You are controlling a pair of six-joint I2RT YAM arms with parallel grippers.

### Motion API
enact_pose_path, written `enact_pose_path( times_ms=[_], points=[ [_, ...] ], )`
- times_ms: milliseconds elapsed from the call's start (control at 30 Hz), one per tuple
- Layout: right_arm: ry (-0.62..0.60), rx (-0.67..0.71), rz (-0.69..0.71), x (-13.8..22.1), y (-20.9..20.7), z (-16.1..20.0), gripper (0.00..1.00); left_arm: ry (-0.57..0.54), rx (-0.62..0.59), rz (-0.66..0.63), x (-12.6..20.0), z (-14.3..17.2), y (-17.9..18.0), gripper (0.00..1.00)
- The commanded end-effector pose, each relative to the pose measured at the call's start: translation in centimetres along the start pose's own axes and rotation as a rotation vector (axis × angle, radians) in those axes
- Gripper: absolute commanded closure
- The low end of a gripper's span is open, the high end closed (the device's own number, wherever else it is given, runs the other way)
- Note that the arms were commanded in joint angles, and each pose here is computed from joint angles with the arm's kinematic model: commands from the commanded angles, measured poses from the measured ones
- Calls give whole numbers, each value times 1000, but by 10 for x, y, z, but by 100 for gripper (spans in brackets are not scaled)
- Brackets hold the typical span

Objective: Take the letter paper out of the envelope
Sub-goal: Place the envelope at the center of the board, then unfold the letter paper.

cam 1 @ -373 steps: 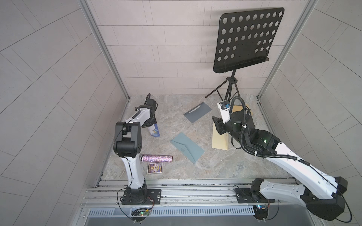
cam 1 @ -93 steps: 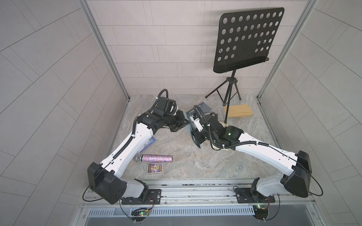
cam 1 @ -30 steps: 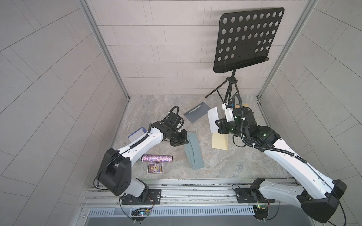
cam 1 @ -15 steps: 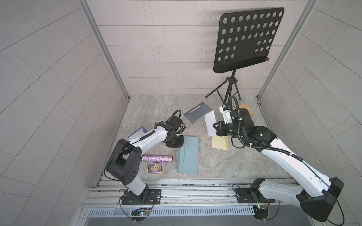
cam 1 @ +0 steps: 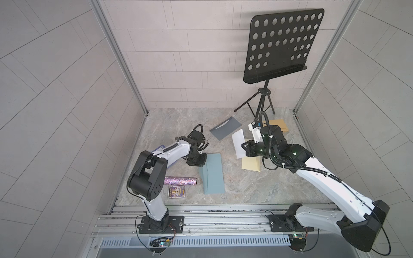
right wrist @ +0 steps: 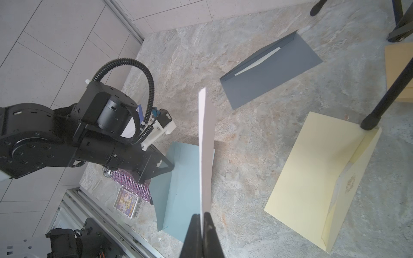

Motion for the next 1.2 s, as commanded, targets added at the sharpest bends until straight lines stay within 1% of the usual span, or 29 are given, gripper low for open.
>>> enact_pose_path(
  times_ms=[0,67,233,267,333,500,600,667,800,867,933,967,1033,1100,1167],
  points=[
    [-11,-15,-3,2,0,-2,100,-1,-52,-12,0,-6,1,97],
    [-10,-19,0,1,0,-1,100,7,-54,-15,-2,-6,3,91],
    [-2,-22,-3,-1,0,0,100,-6,-64,-52,-4,-8,7,64],
    [-2,-22,-3,-1,0,0,100,-10,-61,-66,-3,-9,8,61],
    [-3,-22,-3,-1,0,0,100,-21,-54,-91,0,-10,10,58],
    [-3,-23,-4,-3,0,-1,100,-65,-33,-84,16,-13,5,50],
    [-9,-21,-7,-2,0,-3,100,-114,-1,-53,35,-17,-3,40],
    [-15,-22,-12,-1,0,-7,100,-148,30,2,50,-21,-13,39],
    [-60,-78,-51,9,-5,-31,100,-285,117,132,92,-29,-41,39],
    [-85,-133,-90,13,-8,-46,100,-348,182,242,111,-31,-55,42],
    [-117,-209,-154,16,-11,-62,100,-400,247,376,127,-34,-71,46],
    [-131,-250,-180,17,-12,-67,100,-409,283,443,133,-35,-78,48],
    [-174,-329,-244,20,-11,-81,100,-418,316,564,148,-39,-94,52],
    [-210,-421,-308,23,-12,-93,100,-390,342,634,160,-41,-104,55],
    [-235,-541,-368,26,-17,-105,100,-365,357,672,173,-41,-111,59]
  ],
)
Point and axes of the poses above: each gripper's point midway between its finger pads, its own x axis back along the fingers, its own y axis along the line the jaws close on, z = x × y, the point moved 8 cm from there along x, back along the fingers, and after that the axes turned 8 degrees about x, right-handed, at the moved point
